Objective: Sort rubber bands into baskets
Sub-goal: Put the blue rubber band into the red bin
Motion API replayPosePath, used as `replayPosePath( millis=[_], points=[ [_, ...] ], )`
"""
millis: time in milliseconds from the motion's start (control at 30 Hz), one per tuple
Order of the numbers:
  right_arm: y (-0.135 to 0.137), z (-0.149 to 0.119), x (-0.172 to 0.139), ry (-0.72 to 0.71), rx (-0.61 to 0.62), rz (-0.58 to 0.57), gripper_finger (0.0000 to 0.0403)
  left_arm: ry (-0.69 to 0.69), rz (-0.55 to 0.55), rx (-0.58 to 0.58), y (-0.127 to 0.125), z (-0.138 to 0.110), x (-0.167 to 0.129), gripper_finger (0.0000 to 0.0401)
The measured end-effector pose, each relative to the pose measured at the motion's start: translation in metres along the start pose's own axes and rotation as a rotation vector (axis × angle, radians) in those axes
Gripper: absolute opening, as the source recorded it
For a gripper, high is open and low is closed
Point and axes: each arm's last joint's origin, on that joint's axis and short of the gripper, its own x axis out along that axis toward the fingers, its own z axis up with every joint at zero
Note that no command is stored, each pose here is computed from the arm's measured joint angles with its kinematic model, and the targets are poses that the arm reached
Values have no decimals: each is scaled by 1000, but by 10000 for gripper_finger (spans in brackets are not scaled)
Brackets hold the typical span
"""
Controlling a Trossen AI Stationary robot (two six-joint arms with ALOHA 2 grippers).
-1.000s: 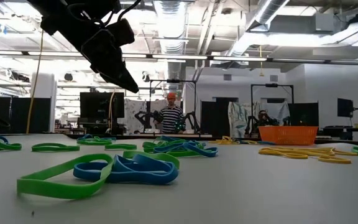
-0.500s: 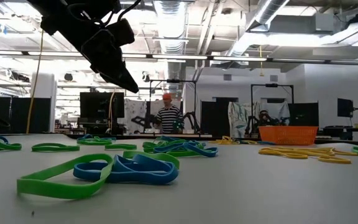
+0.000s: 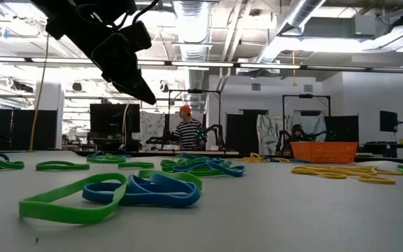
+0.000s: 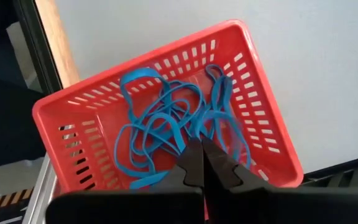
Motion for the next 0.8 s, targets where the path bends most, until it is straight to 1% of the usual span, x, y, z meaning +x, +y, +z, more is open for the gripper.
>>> replayPosePath(
  millis=[267,333,600,800],
  points=[
    [0,0,0,-6,0,2,18,0,0,0,0,0,0,178],
    [1,1,0,-11,2,5,23,0,0,0,0,0,0,178],
    [2,6,2,-38,54,14,83,0,0,0,0,0,0,178],
    [2,8,2,-54,59,15,129,0,0,0,0,0,0,178]
  ],
)
